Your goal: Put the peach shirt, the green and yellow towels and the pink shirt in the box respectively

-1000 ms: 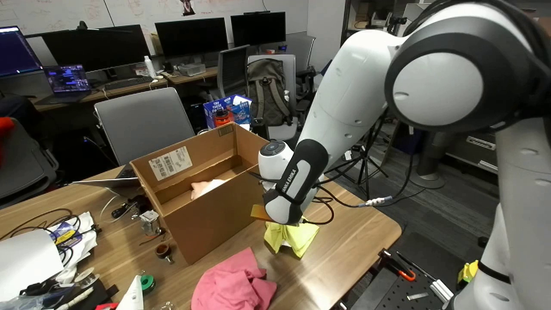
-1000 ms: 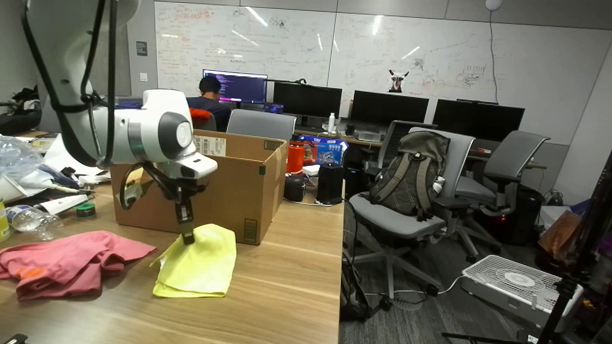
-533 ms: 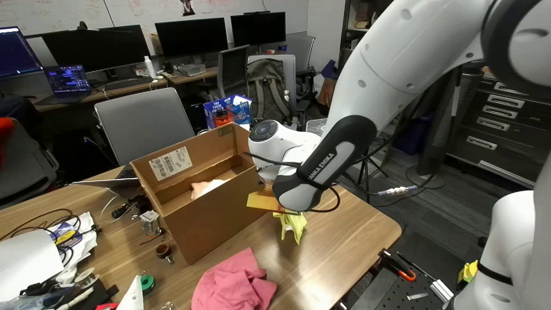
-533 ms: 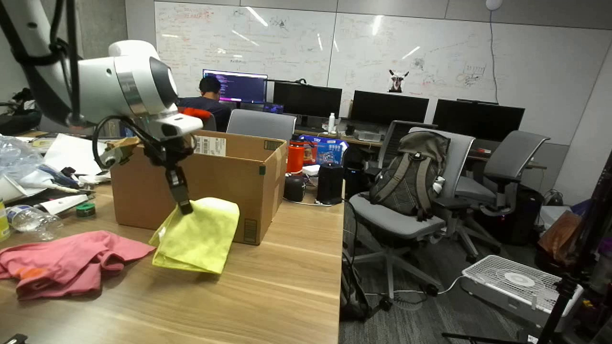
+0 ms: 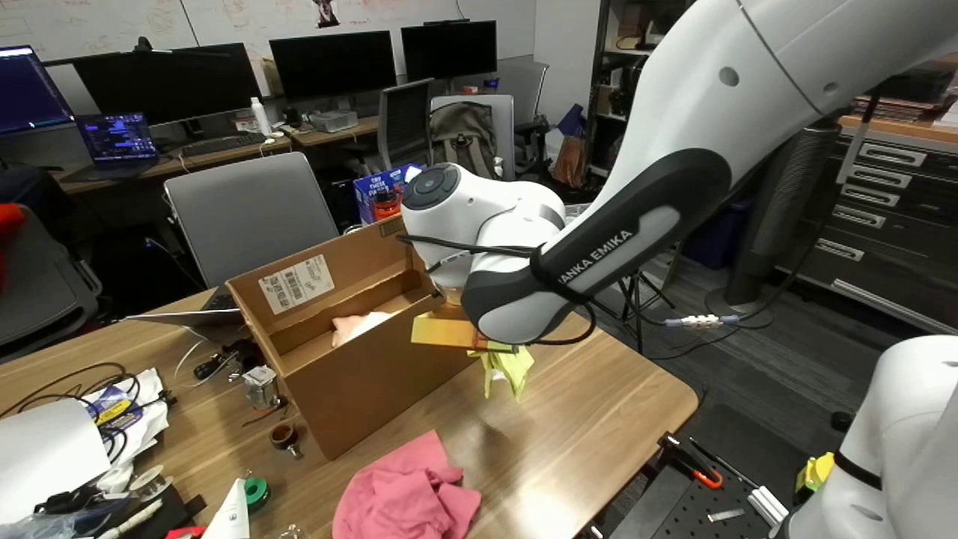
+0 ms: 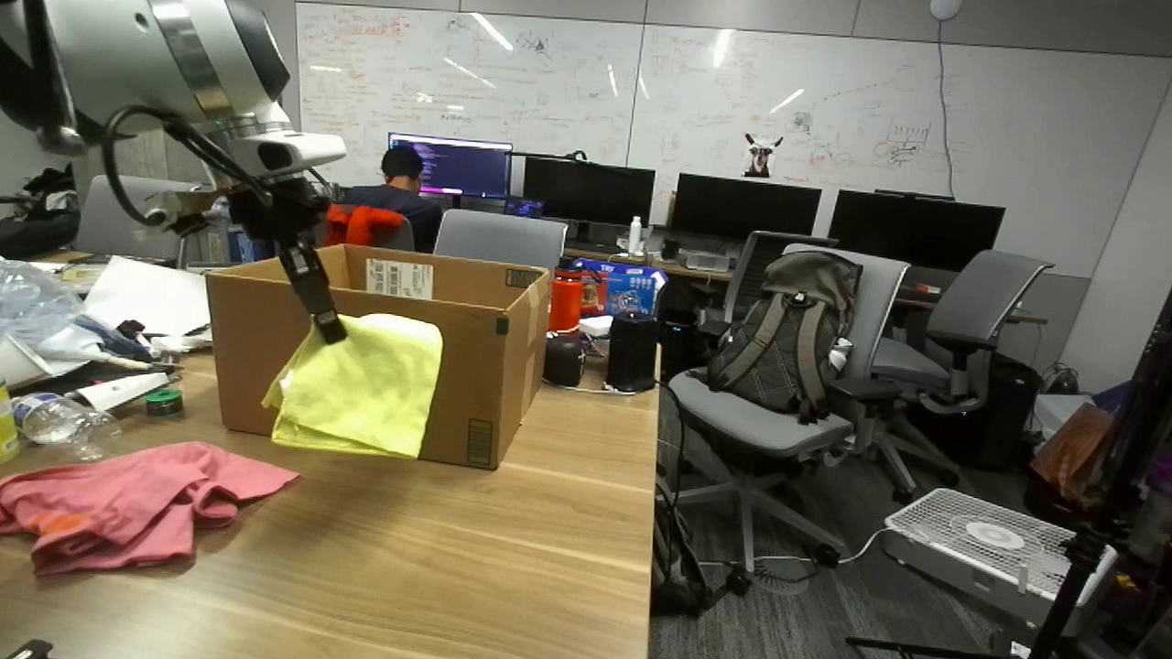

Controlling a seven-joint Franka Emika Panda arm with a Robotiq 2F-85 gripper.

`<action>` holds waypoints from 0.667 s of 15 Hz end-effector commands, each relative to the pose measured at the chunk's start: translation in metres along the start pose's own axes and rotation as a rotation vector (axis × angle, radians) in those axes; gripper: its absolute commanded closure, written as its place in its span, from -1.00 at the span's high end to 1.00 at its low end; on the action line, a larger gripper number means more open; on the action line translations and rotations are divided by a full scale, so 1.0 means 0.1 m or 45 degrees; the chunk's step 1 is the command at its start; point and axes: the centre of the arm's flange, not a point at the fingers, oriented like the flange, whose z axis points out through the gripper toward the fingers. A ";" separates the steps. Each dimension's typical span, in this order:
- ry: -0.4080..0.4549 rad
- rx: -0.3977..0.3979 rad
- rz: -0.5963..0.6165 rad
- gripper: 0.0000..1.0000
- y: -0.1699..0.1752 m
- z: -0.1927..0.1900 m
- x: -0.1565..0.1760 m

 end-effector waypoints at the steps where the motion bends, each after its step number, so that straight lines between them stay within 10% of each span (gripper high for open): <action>1: 0.071 0.008 -0.006 -0.94 -0.05 -0.31 0.10; 10: 0.285 0.137 -0.107 -0.94 -0.51 -1.49 0.37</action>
